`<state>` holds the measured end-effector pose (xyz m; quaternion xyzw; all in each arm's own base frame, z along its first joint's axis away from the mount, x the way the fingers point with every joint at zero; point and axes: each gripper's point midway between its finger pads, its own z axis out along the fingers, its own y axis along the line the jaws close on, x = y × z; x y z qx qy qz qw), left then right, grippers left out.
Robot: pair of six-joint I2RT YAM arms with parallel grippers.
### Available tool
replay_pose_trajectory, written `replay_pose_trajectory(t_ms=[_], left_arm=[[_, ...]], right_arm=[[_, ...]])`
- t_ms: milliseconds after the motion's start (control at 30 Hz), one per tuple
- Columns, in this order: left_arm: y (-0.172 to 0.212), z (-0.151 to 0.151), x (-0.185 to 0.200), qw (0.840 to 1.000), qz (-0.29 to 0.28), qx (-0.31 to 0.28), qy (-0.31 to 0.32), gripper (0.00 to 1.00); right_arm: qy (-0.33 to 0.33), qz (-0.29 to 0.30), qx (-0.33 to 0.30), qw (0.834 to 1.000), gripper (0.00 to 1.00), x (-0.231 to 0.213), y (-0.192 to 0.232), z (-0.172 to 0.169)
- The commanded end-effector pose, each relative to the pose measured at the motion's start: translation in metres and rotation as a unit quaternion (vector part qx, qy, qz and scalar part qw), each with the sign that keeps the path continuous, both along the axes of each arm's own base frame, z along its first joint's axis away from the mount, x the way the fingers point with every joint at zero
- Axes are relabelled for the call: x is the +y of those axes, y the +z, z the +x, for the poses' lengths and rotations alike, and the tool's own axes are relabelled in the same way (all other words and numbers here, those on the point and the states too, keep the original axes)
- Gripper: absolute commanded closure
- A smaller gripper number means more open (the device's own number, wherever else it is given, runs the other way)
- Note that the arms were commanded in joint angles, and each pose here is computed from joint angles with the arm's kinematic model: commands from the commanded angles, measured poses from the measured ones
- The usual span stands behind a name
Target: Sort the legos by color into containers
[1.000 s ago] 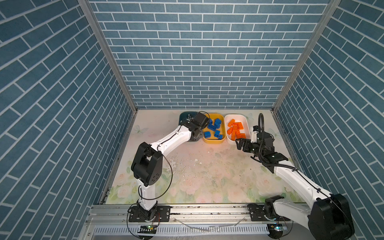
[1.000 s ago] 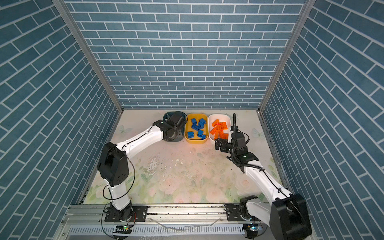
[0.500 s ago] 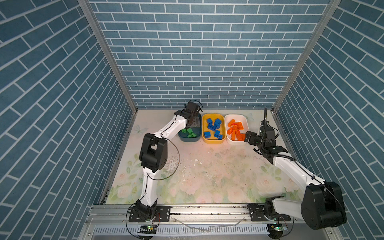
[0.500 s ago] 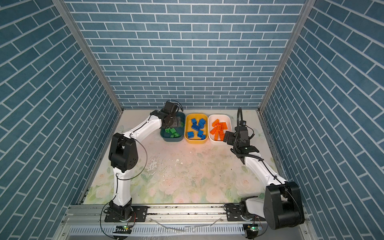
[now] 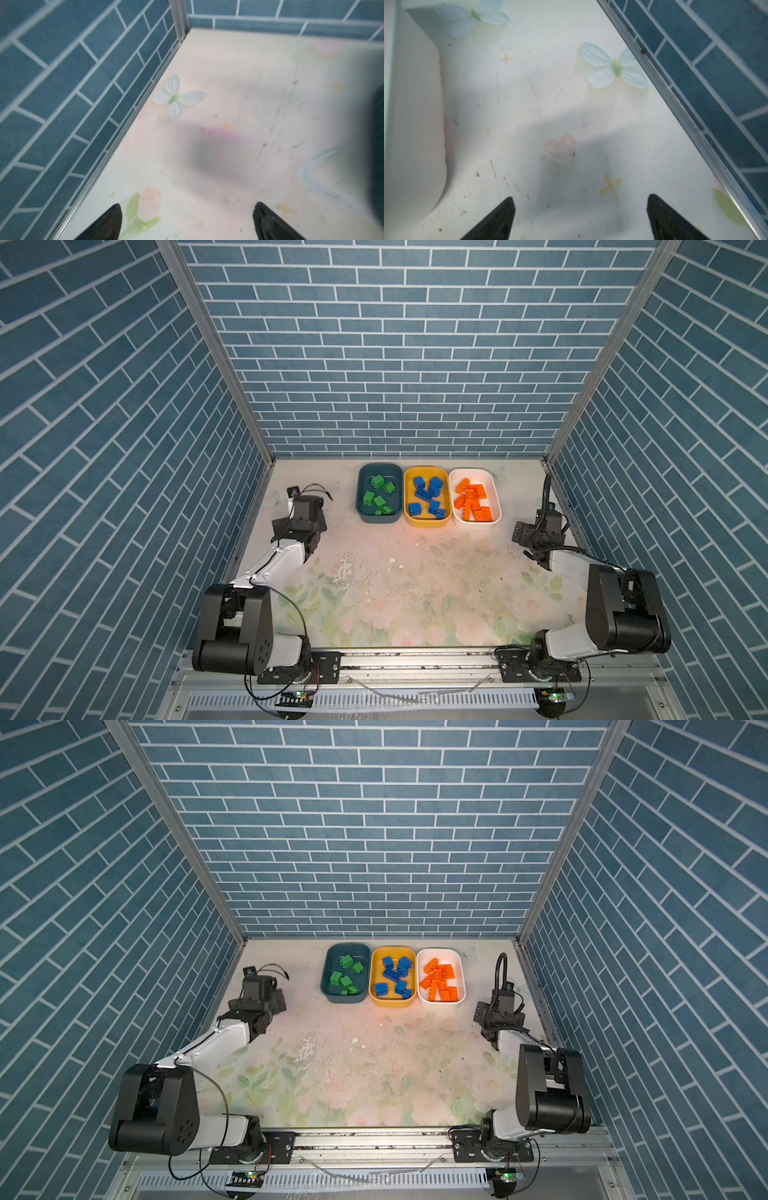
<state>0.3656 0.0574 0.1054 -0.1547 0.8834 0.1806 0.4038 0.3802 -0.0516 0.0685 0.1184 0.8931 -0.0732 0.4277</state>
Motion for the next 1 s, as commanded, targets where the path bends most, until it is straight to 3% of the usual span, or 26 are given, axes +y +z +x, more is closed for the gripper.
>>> replay_pose_trajectory(t_ms=[0,167,200,333,433,467,967], left_arm=[[0.011,0.024,0.012,0.998,0.028,-0.054,-0.004,0.01],[-0.011,0.046,-0.004,0.995,-0.009,-0.062,-0.079,0.01],[-0.012,0.046,-0.010,0.993,-0.014,-0.063,-0.097,0.01],[-0.007,0.035,-0.036,0.975,-0.023,-0.130,-0.180,0.01],[-0.007,0.023,-0.033,0.967,-0.008,-0.188,-0.174,0.01],[-0.011,0.022,-0.028,0.973,-0.011,-0.167,-0.156,0.01],[-0.010,0.024,-0.030,0.973,0.001,-0.170,-0.154,0.01]], right_arm=[[0.087,-0.002,-0.102,0.991,0.01,0.022,0.031,0.025],[0.155,0.011,-0.133,0.979,0.01,0.043,0.018,0.015],[0.154,0.013,-0.158,0.975,0.01,0.044,0.019,0.015],[0.112,0.002,-0.146,0.983,0.01,0.029,0.017,0.014],[0.108,0.001,-0.154,0.982,0.01,0.027,0.020,0.014],[0.105,-0.001,-0.150,0.983,0.01,0.026,0.019,0.013],[0.134,0.004,-0.148,0.980,0.01,0.035,0.019,0.015]])
